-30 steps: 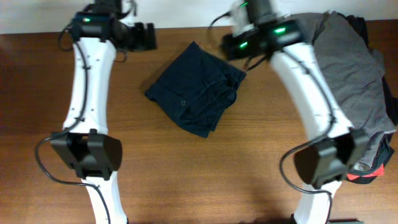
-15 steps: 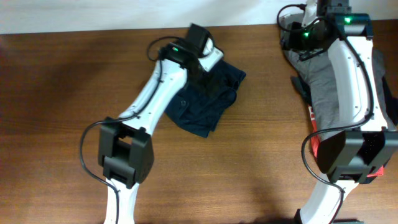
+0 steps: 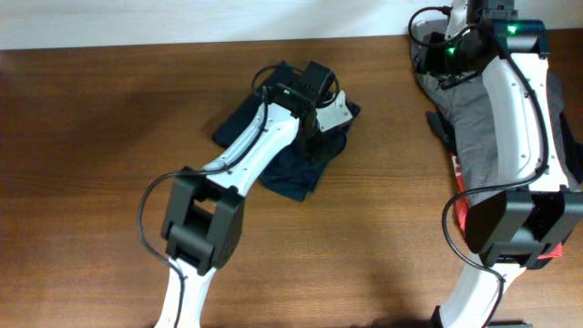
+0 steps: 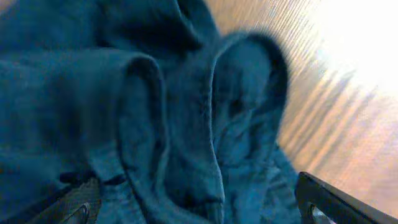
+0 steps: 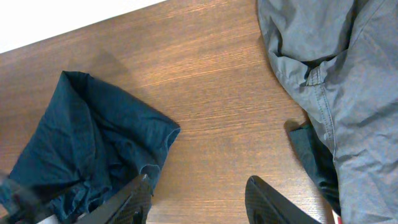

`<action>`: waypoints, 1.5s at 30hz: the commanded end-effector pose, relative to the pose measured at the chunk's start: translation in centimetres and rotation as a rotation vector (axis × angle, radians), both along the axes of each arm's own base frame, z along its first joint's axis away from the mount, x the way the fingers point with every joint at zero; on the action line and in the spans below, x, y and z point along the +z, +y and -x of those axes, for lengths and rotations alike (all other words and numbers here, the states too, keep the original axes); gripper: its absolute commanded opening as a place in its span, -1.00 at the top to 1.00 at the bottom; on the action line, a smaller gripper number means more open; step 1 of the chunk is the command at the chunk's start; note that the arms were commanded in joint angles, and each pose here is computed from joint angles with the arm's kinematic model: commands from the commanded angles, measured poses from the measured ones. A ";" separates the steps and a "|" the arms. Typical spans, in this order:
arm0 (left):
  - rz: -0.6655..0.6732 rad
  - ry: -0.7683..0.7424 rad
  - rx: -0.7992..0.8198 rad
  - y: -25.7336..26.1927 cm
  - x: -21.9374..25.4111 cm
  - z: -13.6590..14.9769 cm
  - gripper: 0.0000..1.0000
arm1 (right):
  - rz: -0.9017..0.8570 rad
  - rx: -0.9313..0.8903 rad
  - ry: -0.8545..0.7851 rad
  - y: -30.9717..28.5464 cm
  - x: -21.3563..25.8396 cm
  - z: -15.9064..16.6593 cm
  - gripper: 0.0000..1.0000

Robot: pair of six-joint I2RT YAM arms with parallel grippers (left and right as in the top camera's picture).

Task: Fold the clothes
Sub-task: 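Lower the left gripper onto the folded navy shorts and grasp them, then drag the folded shorts leftward to the table's upper-left corner with the left gripper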

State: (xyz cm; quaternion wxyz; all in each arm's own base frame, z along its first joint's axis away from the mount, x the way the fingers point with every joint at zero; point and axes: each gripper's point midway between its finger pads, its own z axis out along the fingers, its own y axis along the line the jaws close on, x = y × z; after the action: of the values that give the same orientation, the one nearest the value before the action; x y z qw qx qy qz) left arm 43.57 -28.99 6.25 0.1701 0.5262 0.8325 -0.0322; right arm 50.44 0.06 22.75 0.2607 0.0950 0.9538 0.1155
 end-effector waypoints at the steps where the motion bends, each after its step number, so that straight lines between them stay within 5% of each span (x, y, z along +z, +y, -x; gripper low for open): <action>1: -0.123 0.033 0.002 1.9 -4.2 0.0 -0.98 | 0.003 -0.008 0.019 0.0 -0.8 -0.1 -0.08; 12: -0.291 -0.016 0.128 8.4 -5.4 -2.9 -0.98 | 0.018 -0.018 0.043 -0.3 -1.8 -0.1 -0.08; 26: -0.337 0.103 0.469 26.2 -6.1 -5.3 -0.98 | 0.024 -0.021 0.043 -0.4 -2.2 -0.5 -0.08; 36: -0.295 0.106 0.727 35.1 -6.0 -5.7 -0.98 | 0.025 -0.022 0.027 -0.4 -2.1 -0.8 -0.08; 45: -0.128 -0.029 1.035 41.5 -5.2 -8.6 -0.98 | 0.024 -0.022 0.036 -0.4 -2.2 -0.6 -0.08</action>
State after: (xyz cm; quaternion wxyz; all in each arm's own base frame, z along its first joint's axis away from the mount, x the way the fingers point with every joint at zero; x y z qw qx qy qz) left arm 52.40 10.87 2.40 0.1378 0.1068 0.9758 0.1320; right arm 51.20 -0.39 21.14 0.2536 0.0995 0.9565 0.1041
